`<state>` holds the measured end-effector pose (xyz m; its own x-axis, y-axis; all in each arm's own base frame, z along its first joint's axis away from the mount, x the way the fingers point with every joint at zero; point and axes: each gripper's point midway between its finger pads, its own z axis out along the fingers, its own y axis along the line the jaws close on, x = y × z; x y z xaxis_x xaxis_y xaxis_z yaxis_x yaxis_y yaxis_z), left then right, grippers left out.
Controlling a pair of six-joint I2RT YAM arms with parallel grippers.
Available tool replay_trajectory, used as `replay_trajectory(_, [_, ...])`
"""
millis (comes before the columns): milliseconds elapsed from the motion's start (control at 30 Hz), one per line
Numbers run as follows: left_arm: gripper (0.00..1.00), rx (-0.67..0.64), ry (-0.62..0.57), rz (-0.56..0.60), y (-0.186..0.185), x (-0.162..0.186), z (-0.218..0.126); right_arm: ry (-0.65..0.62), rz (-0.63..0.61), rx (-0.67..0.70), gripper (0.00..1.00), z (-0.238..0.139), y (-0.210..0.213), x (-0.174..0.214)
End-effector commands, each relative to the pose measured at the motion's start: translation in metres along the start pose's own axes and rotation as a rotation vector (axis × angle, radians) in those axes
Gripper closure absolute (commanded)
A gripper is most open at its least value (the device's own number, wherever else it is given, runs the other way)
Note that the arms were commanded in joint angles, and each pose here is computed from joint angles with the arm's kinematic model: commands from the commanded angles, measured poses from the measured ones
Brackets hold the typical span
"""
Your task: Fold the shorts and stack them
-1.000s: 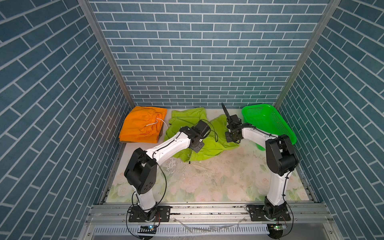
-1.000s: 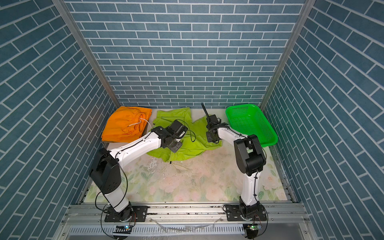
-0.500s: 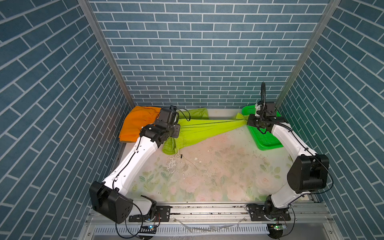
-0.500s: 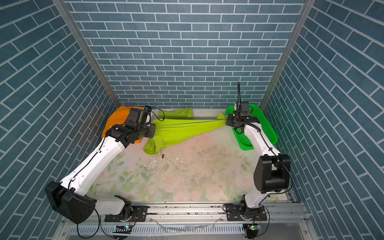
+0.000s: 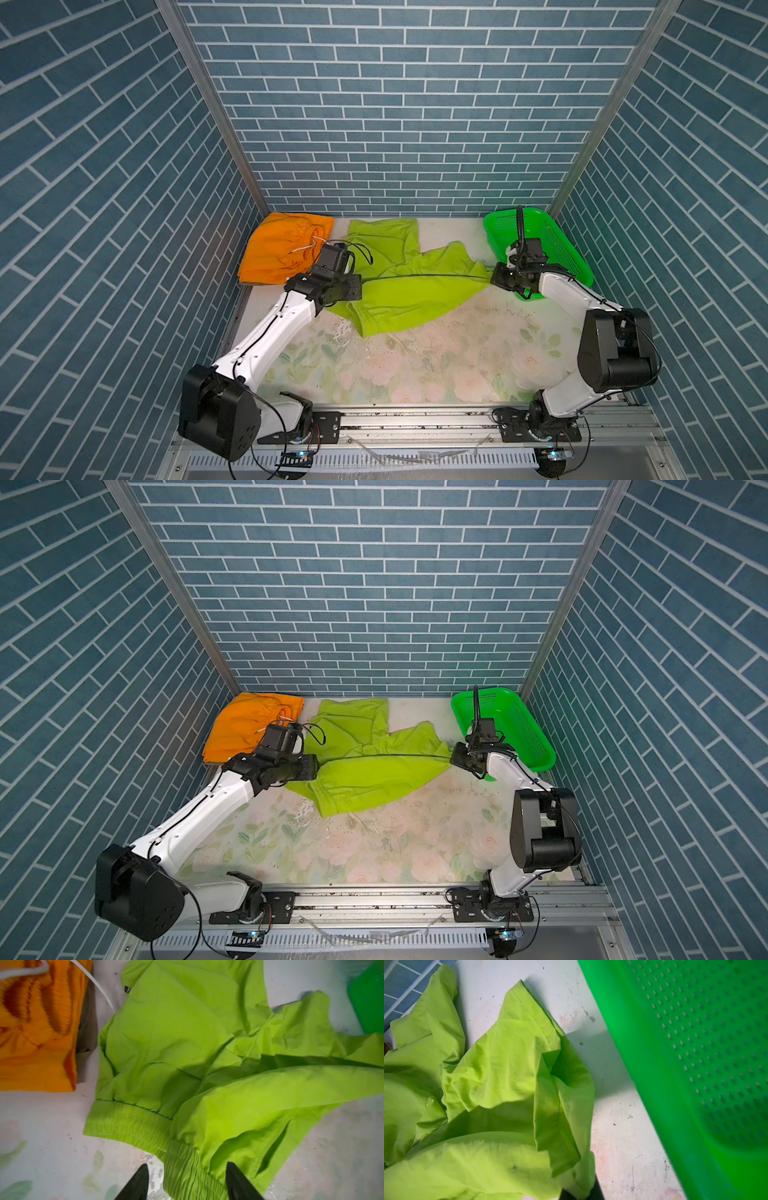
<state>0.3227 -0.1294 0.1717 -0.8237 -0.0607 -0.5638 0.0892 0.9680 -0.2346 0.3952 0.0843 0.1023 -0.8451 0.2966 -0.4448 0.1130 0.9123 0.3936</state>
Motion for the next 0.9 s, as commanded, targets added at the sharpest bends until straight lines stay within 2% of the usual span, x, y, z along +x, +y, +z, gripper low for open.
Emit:
replay_trajectory(0, [0.10,0.130,0.013,-0.053,-0.021,0.004,-0.013,-0.039,0.010,-0.018,1.00,-0.003,0.004,-0.010])
replay_trajectory(33, [0.01,0.158,0.023,-0.053,-0.026,0.009,-0.016,-0.039,0.009,-0.017,1.00,-0.002,0.004,-0.011])
replay_trajectory(100, [0.00,0.221,0.048,-0.021,-0.045,0.020,-0.022,-0.040,0.010,-0.020,1.00,-0.001,0.005,-0.013])
replay_trajectory(200, [0.00,0.255,0.085,0.099,-0.074,0.044,-0.027,-0.045,0.009,-0.021,1.00,0.000,0.006,-0.018])
replay_trajectory(433, [0.04,0.117,0.240,0.422,-0.104,0.115,-0.003,-0.040,0.016,-0.031,1.00,0.005,0.005,-0.024])
replay_trajectory(533, [0.05,-0.089,0.287,0.587,-0.082,0.130,0.019,-0.035,0.028,-0.046,1.00,0.007,0.005,-0.023])
replay_trajectory(633, [0.05,-0.165,0.330,0.702,-0.069,0.143,0.037,-0.032,0.030,-0.047,1.00,0.007,0.003,-0.022])
replay_trajectory(733, [0.06,-0.244,0.360,0.758,-0.053,0.148,0.046,-0.036,0.032,-0.045,1.00,0.004,0.000,-0.023])
replay_trajectory(867, [0.06,-0.296,0.359,0.775,-0.041,0.149,0.047,-0.039,0.040,-0.045,1.00,0.002,-0.005,-0.023])
